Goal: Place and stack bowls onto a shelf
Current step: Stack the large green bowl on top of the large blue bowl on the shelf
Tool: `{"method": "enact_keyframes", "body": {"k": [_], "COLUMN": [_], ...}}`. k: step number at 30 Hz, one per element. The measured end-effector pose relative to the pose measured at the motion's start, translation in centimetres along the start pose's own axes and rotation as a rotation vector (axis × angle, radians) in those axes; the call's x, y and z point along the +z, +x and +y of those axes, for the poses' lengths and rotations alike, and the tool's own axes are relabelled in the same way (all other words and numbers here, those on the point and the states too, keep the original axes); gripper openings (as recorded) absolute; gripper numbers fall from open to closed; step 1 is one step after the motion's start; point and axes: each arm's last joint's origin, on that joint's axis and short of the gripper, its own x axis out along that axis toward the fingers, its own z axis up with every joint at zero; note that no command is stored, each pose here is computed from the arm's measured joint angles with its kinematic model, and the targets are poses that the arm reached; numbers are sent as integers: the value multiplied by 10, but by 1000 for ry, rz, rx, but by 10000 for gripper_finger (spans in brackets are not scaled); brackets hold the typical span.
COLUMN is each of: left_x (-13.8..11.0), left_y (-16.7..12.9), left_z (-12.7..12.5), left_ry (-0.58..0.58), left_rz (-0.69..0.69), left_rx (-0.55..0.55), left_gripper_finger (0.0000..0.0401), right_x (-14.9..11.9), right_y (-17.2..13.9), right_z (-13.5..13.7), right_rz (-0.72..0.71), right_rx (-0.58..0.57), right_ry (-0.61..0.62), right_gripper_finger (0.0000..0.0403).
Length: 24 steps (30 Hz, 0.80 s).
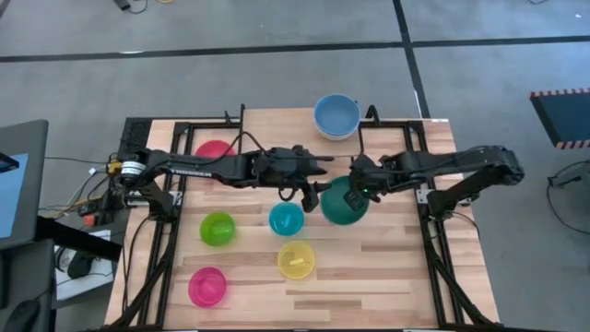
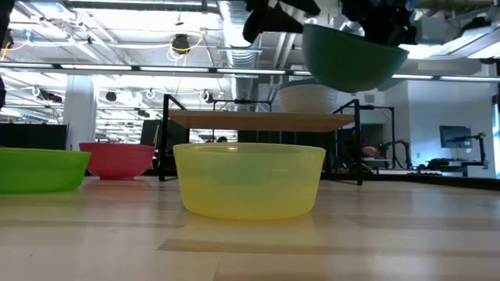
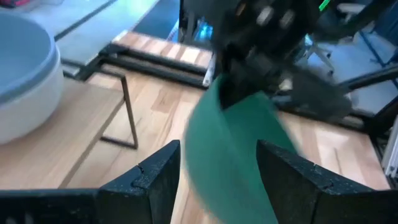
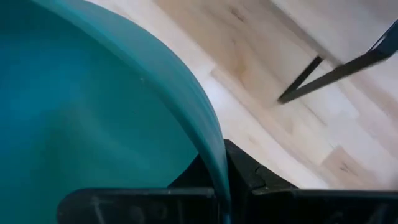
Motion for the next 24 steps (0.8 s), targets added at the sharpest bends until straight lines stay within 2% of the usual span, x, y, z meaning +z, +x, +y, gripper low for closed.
{"method": "enact_keyframes", "body": {"k": [4, 11, 15, 21, 24], "left_x": [2, -7, -6, -5, -6], "left_y": [-1, 5, 2, 2, 2], "left_z": [0, 1, 1, 4, 5], "left_ry": [-1, 0, -22, -23, -17], "left_rz": [-17, 49, 49, 36, 42], "left_rx": [-1, 24, 41, 103, 124], "left_gripper_finger": [197, 186, 137, 23, 10], "right_x": [7, 16, 20, 19, 20], "right_y": [-1, -15, -23, -23, -23], "right_z": [0, 1, 1, 1, 2], "right_rz": [6, -19, -33, -12, -14], "right_rx": [-3, 27, 52, 66, 74], "right_ry": [-6, -12, -18, -3, 4], "right_gripper_finger": [28, 28, 29, 29, 30]}}
